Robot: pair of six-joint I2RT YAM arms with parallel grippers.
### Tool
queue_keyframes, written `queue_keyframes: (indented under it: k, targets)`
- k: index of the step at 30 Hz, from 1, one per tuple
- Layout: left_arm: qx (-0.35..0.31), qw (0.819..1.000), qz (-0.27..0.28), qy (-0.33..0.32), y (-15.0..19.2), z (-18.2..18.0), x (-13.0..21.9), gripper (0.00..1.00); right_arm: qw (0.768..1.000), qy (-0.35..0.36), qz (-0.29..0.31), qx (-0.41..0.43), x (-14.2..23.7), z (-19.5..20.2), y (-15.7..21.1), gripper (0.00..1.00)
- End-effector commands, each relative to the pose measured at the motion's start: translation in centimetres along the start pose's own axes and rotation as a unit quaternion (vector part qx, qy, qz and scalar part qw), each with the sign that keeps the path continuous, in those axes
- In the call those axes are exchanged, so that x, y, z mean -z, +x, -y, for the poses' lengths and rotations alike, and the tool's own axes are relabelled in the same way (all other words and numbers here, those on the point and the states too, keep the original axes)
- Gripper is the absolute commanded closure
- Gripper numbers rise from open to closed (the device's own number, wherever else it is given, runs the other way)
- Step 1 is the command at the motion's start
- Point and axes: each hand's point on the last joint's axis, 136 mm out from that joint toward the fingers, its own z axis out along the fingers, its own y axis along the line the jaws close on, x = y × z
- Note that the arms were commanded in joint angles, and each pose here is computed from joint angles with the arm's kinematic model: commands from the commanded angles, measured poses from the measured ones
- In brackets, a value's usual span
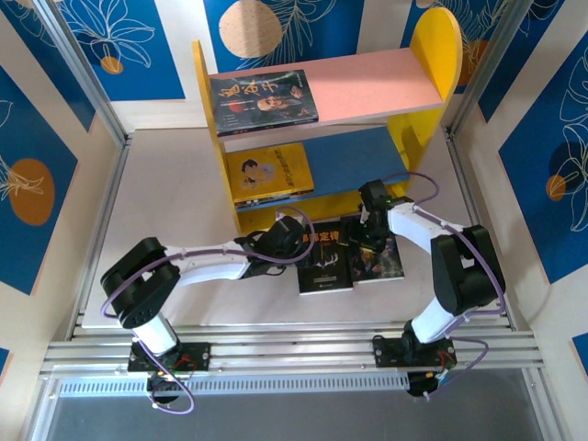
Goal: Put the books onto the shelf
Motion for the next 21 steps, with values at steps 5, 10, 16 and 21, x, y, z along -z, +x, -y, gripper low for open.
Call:
queue_keyframes:
  k: [5, 10, 16, 21]
  targets:
    - [0.013, 1.0, 0.005, 0.002, -0.2, 0.0, 0.2, 0.42, 0.994, -0.067, -0.085, 0.025, -1.7, -5.3, 6.0, 0.31]
    - [0.015, 1.0, 0.004, -0.006, -0.1, -0.3, 0.4, 0.42, 0.99, -0.106, -0.084, 0.05, -0.8, -8.4, 6.6, 0.31]
    - [0.018, 1.0, 0.002, -0.015, 0.2, -0.9, 0.3, 0.42, 0.992, -0.097, -0.074, 0.029, -0.1, -6.0, 5.0, 0.31]
    - [0.023, 1.0, 0.001, -0.018, 0.4, -1.1, 0.3, 0.42, 0.993, -0.081, -0.075, -0.034, -0.4, -1.6, 4.2, 0.31]
